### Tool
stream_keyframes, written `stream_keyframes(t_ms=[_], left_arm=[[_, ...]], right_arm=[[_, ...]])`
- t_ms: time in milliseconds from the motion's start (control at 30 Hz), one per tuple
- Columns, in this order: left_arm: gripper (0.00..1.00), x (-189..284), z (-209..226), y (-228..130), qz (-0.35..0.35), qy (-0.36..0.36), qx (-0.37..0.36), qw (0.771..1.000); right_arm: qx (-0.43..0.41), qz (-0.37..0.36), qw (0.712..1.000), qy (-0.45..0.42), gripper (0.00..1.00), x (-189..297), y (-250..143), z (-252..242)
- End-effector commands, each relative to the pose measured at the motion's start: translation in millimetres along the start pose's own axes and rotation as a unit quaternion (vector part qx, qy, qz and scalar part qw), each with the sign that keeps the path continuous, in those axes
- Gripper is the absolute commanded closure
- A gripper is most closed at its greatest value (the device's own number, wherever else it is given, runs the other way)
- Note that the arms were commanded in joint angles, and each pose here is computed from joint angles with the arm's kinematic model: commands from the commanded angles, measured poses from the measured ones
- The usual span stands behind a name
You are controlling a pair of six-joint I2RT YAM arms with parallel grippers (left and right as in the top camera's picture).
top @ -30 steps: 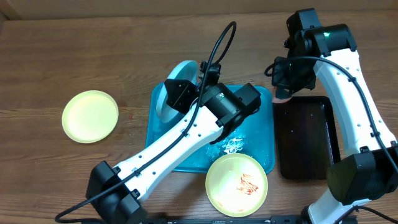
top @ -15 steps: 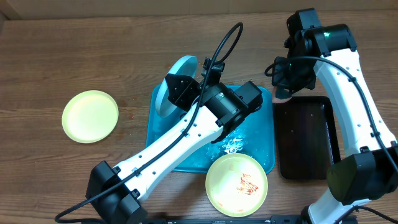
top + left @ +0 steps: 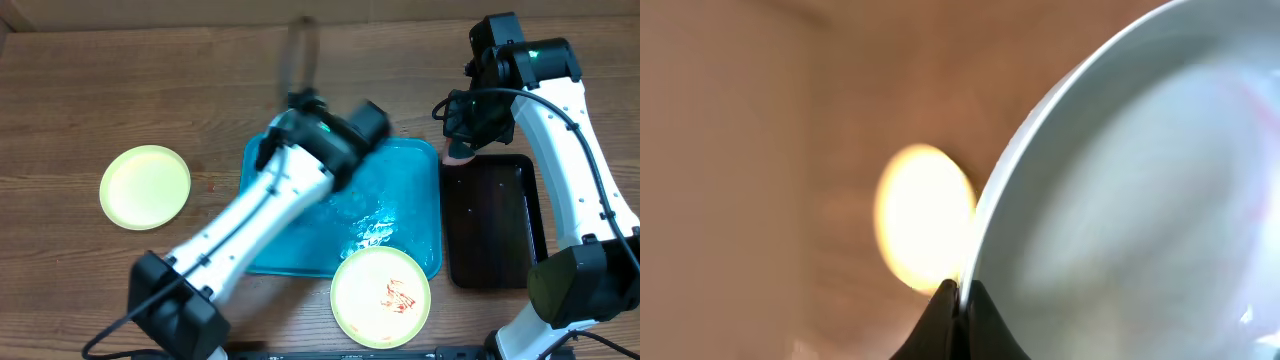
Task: Clean dirty plates on tray and stack at the side
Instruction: 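Lift the light-blue plate with the left gripper and stack it on the yellow plate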
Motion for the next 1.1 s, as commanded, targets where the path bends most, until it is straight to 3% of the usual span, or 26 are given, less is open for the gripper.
stream_keyframes(t_ms=[0, 233, 567, 700, 1067], left_arm=[[0.95, -11, -12, -10, 0.099, -0.139, 0.111, 0.979], [0.95, -53, 1, 6, 0.178, -0.288, 0.234, 0.912], [0.95, -113, 58, -14, 0.221, -0.326, 0.351, 0.85], [0.95, -128, 72, -42, 0.22, -0.327, 0.402, 0.826], [0.96, -161, 117, -154, 0.179, -0.234, 0.587, 0.754]], right_arm=[[-0.002, -0.011, 1.0, 0.008, 0.96, 7, 3, 1], [-0.003, -0.004, 1.0, 0.02, 0.96, 7, 1, 4], [-0.003, -0.003, 1.0, 0.019, 0.96, 7, 0, 4], [-0.003, -0.002, 1.0, 0.02, 0.96, 7, 0, 5], [-0.003, 0.001, 1.0, 0.019, 0.96, 7, -2, 4]])
Point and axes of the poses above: each gripper's point midway between its finger pads, its own x axis back along the fingers, its own z axis along the line the jaws close on, y = z × x, the point moved 1 cm from there along x, back along the fingers
